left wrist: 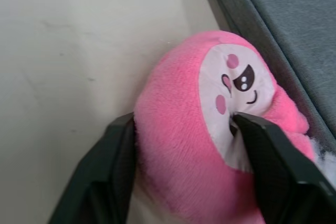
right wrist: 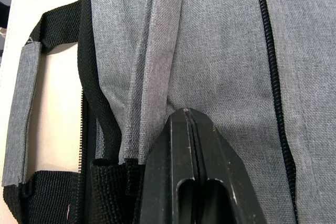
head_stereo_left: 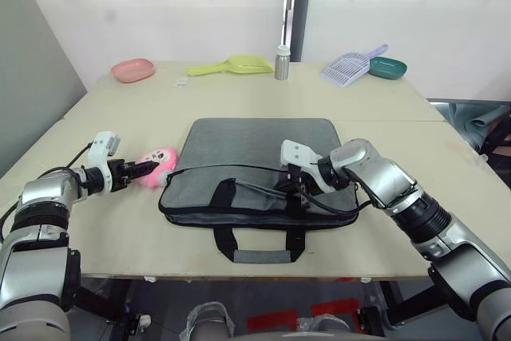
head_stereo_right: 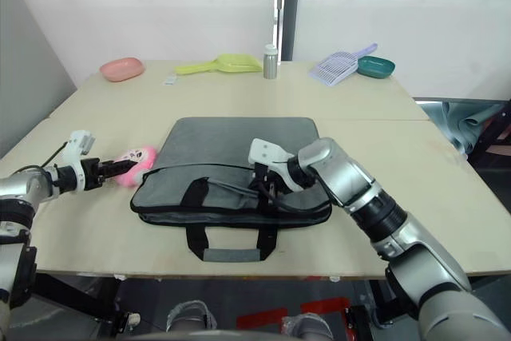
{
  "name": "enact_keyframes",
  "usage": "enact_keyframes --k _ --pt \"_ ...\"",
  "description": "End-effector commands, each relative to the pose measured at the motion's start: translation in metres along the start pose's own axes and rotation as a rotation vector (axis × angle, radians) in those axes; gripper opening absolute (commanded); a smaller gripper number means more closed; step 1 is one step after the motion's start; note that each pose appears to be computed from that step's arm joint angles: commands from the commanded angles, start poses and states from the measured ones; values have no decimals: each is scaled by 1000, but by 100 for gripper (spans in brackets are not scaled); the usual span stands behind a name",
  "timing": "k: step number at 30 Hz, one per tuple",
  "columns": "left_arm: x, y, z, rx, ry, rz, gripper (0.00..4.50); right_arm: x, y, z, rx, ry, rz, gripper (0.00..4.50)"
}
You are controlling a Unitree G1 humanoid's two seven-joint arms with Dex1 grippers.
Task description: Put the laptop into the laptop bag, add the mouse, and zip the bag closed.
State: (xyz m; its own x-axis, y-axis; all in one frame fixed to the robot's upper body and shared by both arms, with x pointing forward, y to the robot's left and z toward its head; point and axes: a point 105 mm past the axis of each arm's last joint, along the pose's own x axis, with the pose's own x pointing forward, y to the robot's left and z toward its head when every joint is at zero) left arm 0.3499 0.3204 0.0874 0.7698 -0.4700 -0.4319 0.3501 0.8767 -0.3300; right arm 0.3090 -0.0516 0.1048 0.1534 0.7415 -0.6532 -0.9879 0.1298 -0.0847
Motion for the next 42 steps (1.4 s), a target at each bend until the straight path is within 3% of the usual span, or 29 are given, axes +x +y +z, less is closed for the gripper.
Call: enact_keyframes --k 1,4,5,8,12,19,29,42 --pt "2 -11 -7 30 37 -54 118 9 3 -35 116 100 -14 0" --pt "-2 -24 -9 53 34 -93 19 10 5 -42 123 122 -7 0" --pt "-3 -28 -9 53 27 -97 7 11 9 -46 115 134 10 0" --pt "-11 -41 -4 53 -21 -117 7 17 15 -58 69 155 31 0" --pt "-25 -58 6 29 -105 -131 7 26 13 -66 121 71 30 0" --pt "-44 -54 5 -18 -135 -65 7 36 23 -79 243 -23 87 0" --pt "-60 -48 -10 -14 -60 -30 7 38 24 -97 266 25 89 0" --pt "-79 -29 -60 -105 69 6 7 37 14 -95 254 47 62 0"
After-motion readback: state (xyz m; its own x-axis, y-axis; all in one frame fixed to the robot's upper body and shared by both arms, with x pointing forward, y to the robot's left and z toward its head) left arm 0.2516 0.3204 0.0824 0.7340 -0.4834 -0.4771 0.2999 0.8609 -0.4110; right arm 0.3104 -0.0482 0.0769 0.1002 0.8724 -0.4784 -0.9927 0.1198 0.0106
